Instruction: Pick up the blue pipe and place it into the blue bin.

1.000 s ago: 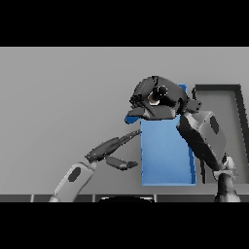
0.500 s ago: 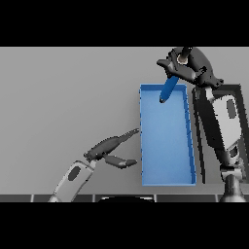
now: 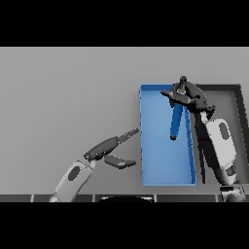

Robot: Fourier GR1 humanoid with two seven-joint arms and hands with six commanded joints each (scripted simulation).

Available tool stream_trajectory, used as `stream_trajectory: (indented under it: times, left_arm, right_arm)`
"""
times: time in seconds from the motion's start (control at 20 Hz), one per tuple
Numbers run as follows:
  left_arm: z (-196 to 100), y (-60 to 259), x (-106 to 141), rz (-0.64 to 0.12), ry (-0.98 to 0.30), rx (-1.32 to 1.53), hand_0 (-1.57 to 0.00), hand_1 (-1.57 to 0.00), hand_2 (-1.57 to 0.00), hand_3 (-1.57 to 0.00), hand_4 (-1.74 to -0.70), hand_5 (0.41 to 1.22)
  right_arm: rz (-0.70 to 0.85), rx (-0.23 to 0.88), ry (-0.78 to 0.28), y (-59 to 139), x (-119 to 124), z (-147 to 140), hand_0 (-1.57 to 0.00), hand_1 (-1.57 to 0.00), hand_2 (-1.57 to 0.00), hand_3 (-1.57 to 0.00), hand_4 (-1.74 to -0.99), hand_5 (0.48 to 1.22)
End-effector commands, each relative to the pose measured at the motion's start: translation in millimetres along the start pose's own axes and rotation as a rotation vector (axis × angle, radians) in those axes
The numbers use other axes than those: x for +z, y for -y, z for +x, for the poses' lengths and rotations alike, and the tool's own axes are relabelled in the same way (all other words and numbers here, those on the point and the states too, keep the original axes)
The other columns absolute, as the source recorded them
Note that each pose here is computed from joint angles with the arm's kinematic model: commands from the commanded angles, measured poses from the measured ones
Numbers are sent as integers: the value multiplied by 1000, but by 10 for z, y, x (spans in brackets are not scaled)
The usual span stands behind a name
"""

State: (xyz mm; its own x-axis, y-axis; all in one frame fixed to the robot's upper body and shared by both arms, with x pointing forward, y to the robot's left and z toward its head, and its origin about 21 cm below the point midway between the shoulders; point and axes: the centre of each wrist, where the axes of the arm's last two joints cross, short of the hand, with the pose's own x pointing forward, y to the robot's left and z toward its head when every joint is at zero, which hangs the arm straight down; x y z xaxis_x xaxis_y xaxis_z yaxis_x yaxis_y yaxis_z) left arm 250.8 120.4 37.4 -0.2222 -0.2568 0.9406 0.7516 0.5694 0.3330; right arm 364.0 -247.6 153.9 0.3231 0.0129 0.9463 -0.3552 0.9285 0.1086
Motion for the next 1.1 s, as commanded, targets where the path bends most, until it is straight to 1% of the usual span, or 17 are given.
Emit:
stream_trajectory:
  times: [0.0, 0.1, 0.15, 0.2, 0.25, 0.3, 0.35, 0.4, 0.45, 0.5, 0.55, 0.65, 0.7, 0.75, 0.8, 0.9, 1.05]
  left_arm:
    - [5, 11, -2, -2, 2, 2, 1, 1, 1, 1, -881, 463]
    - [21, 27, -10, 3, 1, 4, 1, 1, 1, 1, -882, 462]
    - [15, 37, -8, 2, -1, 4, 1, 1, 1, 1, -884, 460]
    - [17, 43, -12, 4, -10, 6, 1, 1, 1, 1, -885, 457]
    - [51, 45, 3, 3, 3, 11, 1, 1, 1, 1, -886, 455]
    - [42, 40, 17, 6, 3, 7, 1, 1, 1, 1, -886, 453]
    - [57, 29, 31, 8, -1, 10, 1, 1, 1, 1, -885, 454]
    - [69, -2, 16, 9, -9, 5, 1, 1, 1, 1, -885, 453]
    - [73, -9, 14, 8, -13, 5, 1, 1, 1, 1, -886, 454]
    - [83, 7, 13, 9, -16, 9, 1, 1, 1, 1, -888, 453]
    - [71, 34, -9, 8, -31, 10, 1, 1, 1, 1, -889, 453]
    - [71, 11, -12, 8, -24, 4, 1, 1, 1, 1, -893, 454]
    - [72, 3, -14, 10, -24, 4, 1, 1, 1, 1, -895, 453]
    - [49, -7, -14, 7, -26, 7, 1, 1, 1, 1, -896, 451]
    - [52, 6, -5, 5, -18, 10, 1, 1, 1, 1, -897, 450]
    - [23, 10, -5, 3, -14, 13, 1, 1, 1, 1, -901, 453]
    - [25, 52, -8, 10, -16, 15, 1, 1, 1, 1, -912, 458]
  right_arm:
    - [-10, -1, -21, 14, -2, -52, -1571, -1571, -1571, -1571, -1694, 1124]
    - [-19, 15, -92, 89, -8, -266, -1571, -1571, -1571, -1571, -1622, 1121]
    - [-20, 28, -126, 76, -22, -381, -1571, -1571, -1571, -1571, -1591, 1114]
    - [-31, 27, -201, 95, -60, -523, -1571, -1571, -1571, -1330, -1599, 1110]
    - [-59, 9, -266, 99, -89, -605, -1563, -1459, -1393, -1122, -1547, 1133]
    - [-65, -14, -318, 94, -78, -668, -1306, -1167, -1114, -897, -1503, 1150]
    - [-66, -23, -371, 117, -102, -695, -1045, -933, -891, -718, -1455, 1164]
    - [-80, -25, -423, 103, -129, -751, -836, -746, -712, -574, -1392, 1176]
    - [-72, -27, -448, 103, -117, -740, -668, -597, -570, -459, -1338, 1157]
    - [-43, 22, -464, 93, -103, -718, -534, -477, -456, -367, -1285, 1141]
    - [-31, 56, -483, 62, -108, -729, -427, -382, -364, -293, -1242, 1081]
    - [-30, 145, -500, 41, -113, -760, -273, -244, -233, -187, -1179, 975]
    - [-30, 162, -508, 36, -120, -771, -218, -195, -186, -150, -1165, 924]
    - [-23, 240, -516, 20, -125, -793, -174, -156, -149, -120, -1149, 887]
    - [-24, 282, -513, 8, -144, -812, -139, -124, -119, -95, -1131, 857]
    - [-32, 325, -491, 25, -165, -852, -89, -79, -76, -61, -1126, 794]
    - [-72, 341, -491, 61, -207, -897, -45, -40, -38, -31, -1124, 717]
